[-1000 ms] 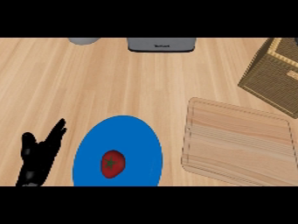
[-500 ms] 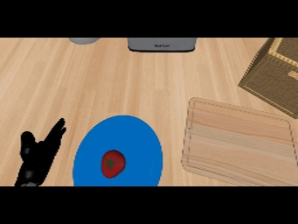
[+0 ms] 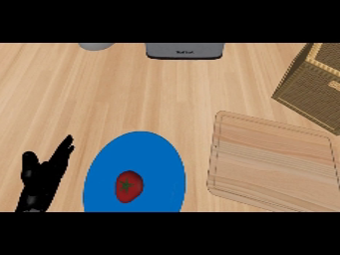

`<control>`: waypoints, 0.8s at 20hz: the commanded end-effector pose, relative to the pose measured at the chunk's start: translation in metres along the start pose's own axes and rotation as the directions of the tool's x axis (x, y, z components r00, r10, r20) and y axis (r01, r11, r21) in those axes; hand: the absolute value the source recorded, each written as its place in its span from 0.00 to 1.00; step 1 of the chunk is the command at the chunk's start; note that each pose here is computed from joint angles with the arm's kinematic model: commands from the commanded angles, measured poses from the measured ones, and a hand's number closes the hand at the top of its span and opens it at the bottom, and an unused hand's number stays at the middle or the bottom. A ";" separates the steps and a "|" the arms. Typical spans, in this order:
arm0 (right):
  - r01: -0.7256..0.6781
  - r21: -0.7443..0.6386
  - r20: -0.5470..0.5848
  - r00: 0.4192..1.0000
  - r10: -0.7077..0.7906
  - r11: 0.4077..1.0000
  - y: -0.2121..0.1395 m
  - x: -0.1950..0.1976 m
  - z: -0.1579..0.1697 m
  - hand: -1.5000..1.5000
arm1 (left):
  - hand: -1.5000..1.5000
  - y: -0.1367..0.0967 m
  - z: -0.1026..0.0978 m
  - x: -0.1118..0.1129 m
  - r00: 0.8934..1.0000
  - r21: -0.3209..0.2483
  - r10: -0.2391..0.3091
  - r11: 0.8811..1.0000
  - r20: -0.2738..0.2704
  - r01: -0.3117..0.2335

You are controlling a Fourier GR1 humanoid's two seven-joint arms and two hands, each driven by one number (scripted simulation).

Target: Pick the sweet potato from the cutting board and place it in the basket

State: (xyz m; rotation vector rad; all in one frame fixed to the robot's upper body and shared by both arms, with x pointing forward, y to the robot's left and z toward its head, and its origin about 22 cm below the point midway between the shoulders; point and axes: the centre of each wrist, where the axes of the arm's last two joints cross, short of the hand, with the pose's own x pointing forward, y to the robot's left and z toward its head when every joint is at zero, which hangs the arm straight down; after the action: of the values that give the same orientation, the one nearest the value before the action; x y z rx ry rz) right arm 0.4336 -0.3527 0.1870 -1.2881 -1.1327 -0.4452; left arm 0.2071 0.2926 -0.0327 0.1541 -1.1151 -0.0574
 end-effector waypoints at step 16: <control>-0.091 -0.099 0.067 0.993 0.098 0.991 -0.040 -0.038 -0.032 0.00 | 0.50 0.004 -0.011 -0.018 0.992 -0.002 0.033 0.999 -0.121 -0.034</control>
State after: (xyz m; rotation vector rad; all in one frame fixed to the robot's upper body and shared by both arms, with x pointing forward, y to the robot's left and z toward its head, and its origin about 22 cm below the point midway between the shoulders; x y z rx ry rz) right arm 0.4059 -0.3984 0.1715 -1.4441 -1.0650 -0.3153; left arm 0.2068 0.2994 -0.0352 0.1527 -1.0952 -0.0473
